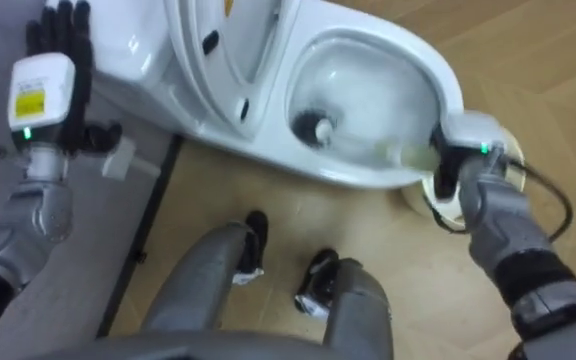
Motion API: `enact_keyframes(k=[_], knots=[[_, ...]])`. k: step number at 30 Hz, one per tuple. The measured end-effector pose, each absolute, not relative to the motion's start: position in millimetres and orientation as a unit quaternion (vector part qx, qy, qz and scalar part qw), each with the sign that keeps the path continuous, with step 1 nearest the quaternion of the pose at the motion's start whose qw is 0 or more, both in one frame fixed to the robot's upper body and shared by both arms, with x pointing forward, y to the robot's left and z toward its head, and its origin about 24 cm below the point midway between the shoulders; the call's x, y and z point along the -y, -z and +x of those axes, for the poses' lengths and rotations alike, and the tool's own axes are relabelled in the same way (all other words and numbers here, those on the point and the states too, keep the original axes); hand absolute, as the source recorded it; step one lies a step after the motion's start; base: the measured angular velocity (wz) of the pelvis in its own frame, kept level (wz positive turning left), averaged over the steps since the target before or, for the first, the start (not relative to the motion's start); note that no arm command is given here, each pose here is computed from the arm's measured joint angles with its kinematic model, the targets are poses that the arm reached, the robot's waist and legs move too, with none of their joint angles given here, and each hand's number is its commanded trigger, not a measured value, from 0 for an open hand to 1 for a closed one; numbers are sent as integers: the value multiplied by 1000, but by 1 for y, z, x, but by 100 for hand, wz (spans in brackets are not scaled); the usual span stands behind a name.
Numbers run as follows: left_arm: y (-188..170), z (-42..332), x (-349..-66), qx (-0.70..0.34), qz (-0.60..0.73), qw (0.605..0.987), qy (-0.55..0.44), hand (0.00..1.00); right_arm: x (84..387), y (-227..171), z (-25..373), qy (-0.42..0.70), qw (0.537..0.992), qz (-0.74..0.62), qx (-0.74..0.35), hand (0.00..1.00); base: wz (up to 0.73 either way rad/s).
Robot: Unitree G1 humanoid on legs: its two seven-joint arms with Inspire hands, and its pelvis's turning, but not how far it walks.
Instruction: Brush toilet
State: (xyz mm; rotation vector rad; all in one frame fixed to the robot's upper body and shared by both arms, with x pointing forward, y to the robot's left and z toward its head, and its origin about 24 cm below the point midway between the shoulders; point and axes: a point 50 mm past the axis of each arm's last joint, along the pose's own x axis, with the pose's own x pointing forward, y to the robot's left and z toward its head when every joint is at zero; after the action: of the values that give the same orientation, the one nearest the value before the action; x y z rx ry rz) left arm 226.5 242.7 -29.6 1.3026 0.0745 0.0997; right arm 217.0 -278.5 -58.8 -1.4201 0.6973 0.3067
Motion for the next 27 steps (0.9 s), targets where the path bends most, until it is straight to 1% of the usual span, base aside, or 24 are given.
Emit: enact_keyframes(k=[2,5,9,14,16,18,21,24,27], knots=[[41,206,-249,-68,605,792,-43,0,276,70,193,-151,698,-615,-335,100,-3],[52,180,-254,-107,593,797,-54,0,269,80,170,-163,707,-591,-353,100,0],[59,157,-257,-140,579,801,-56,0,265,87,151,-178,713,-570,-368,100,4],[63,128,-257,-172,569,803,-46,0,261,93,129,-197,705,-564,-382,100,12],[70,105,-259,-207,558,802,-52,0,257,93,120,-200,709,-554,-387,100,0],[73,95,-258,-223,550,802,-59,0,255,95,115,-200,714,-544,-392,100,5],[74,91,-252,-227,535,811,-65,0,252,98,109,-201,719,-533,-398,100,17],[67,93,-247,-209,509,830,-91,0,249,99,108,-193,728,-519,-403,100,9],[69,90,-244,-222,464,849,-116,0,247,100,108,-189,734,-510,-408,100,5]])
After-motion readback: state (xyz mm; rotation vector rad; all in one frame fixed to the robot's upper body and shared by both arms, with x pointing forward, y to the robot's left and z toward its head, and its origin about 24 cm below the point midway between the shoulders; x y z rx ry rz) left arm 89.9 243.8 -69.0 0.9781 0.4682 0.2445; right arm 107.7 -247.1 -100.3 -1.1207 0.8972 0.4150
